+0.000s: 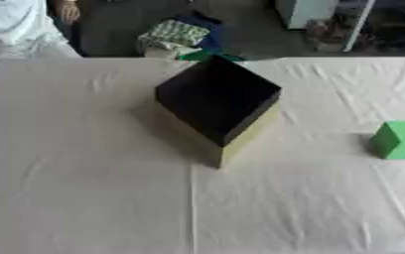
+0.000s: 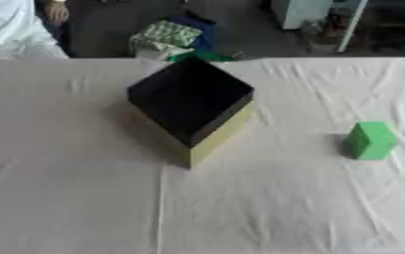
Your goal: Pick up objects on the table and place them in the box.
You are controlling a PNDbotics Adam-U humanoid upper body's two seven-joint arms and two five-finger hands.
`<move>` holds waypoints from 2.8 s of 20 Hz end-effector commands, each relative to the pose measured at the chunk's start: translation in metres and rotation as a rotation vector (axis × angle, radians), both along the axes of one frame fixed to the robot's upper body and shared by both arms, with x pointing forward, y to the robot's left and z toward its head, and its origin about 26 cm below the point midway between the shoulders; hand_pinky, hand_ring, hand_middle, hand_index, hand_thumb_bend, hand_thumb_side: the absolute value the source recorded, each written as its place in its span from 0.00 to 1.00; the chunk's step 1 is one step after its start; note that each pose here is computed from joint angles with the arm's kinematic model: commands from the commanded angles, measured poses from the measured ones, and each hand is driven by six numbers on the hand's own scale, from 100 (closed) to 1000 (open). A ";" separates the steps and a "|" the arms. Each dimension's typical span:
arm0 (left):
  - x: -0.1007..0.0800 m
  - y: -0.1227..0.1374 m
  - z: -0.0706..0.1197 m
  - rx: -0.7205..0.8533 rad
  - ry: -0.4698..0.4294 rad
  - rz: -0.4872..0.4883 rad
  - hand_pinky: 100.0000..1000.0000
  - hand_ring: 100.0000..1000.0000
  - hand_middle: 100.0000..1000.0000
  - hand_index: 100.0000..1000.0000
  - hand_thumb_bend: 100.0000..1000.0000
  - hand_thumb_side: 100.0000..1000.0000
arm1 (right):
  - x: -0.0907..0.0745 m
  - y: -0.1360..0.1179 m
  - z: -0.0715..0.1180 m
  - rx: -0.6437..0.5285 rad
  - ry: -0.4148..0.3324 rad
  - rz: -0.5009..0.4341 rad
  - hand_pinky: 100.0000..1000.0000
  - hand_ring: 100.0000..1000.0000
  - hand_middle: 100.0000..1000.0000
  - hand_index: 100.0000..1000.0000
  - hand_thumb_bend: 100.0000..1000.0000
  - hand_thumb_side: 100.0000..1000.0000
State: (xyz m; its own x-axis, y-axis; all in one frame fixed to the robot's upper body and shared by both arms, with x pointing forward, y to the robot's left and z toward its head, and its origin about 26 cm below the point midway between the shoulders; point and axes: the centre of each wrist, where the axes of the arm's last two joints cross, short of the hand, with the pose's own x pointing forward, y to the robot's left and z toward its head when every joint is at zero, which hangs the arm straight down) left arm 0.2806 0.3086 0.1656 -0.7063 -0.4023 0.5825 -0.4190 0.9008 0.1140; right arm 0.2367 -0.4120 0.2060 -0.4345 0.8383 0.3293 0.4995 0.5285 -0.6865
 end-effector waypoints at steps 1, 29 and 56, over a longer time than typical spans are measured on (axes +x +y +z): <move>-0.002 0.005 0.009 0.027 -0.019 0.010 0.60 0.69 0.60 0.75 0.22 0.89 | -0.001 -0.004 0.026 -0.181 0.027 -0.053 0.83 0.79 0.75 0.87 0.00 1.00; -0.002 0.003 0.008 0.036 0.008 -0.015 0.60 0.68 0.59 0.75 0.20 0.91 | 0.027 -0.033 0.051 -0.924 0.597 -0.087 1.00 0.97 0.97 0.89 0.12 1.00; 0.000 -0.004 0.008 0.026 0.029 -0.064 0.59 0.69 0.59 0.74 0.18 0.92 | 0.062 -0.088 0.090 -0.868 0.707 -0.146 1.00 0.99 0.96 0.93 0.40 0.95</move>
State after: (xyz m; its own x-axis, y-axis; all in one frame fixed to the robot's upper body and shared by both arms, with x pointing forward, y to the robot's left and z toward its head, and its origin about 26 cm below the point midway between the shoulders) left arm 0.2814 0.3045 0.1653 -0.6961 -0.3688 0.6160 -0.3631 0.9210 0.1411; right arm 0.3007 -0.4973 0.2811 -0.2665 0.9352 -0.2332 -0.1436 -0.2778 -0.9498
